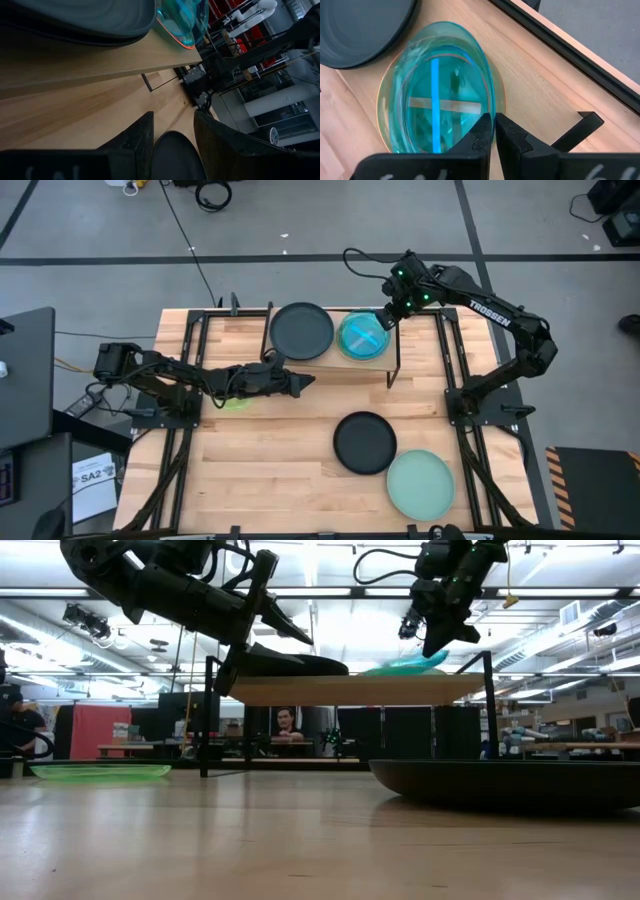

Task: Place and stack plates onto a shelf
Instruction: Stack the blue plate on top of the orange plate on the shelf, then stack the black plate on top of the black plate on the shelf

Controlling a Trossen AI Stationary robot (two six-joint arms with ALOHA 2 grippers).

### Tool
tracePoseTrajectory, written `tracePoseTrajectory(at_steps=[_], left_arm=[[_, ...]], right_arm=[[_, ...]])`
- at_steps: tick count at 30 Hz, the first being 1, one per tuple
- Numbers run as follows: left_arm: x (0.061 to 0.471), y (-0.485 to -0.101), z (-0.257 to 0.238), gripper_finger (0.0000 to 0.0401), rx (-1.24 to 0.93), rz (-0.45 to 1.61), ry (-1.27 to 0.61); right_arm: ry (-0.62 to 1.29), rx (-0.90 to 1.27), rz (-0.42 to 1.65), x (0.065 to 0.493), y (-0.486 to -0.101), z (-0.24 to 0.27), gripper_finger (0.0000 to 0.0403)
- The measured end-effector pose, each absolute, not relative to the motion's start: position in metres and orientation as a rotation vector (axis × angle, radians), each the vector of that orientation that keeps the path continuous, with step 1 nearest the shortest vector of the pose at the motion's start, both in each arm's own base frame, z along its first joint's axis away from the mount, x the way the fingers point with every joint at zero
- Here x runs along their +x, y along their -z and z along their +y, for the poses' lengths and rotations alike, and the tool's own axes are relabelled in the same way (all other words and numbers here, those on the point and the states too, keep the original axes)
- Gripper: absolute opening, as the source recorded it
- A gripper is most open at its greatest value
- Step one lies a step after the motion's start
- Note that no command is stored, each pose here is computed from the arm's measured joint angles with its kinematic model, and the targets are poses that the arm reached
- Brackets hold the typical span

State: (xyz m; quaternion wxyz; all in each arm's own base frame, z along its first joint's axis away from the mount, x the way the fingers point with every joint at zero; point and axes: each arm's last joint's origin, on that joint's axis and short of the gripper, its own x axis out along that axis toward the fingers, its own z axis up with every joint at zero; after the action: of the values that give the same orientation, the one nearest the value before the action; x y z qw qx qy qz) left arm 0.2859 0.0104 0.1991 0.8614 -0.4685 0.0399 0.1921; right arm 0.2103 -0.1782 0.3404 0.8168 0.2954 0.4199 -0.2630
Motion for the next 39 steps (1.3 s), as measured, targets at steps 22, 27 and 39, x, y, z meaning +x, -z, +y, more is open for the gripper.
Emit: tracePoseTrajectory(at_steps=[22, 27, 39], left_arm=[[0.286, -0.199, 0.01, 0.0146, -0.982, 0.084, -0.403], [0.286, -0.199, 0.007, 0.0146, -0.981, 0.089, -0.392], [0.291, -0.179, -0.028, 0.0146, -0.977, 0.189, -0.344]], right_arm=[[0.56, 0.631, 0.896, 0.21, -0.34, -0.178, 0.0037], [0.56, 0.631, 0.896, 0.21, -0.34, -0.178, 0.0037], [0.56, 0.633, 0.896, 0.21, -0.34, -0.178, 0.0037]])
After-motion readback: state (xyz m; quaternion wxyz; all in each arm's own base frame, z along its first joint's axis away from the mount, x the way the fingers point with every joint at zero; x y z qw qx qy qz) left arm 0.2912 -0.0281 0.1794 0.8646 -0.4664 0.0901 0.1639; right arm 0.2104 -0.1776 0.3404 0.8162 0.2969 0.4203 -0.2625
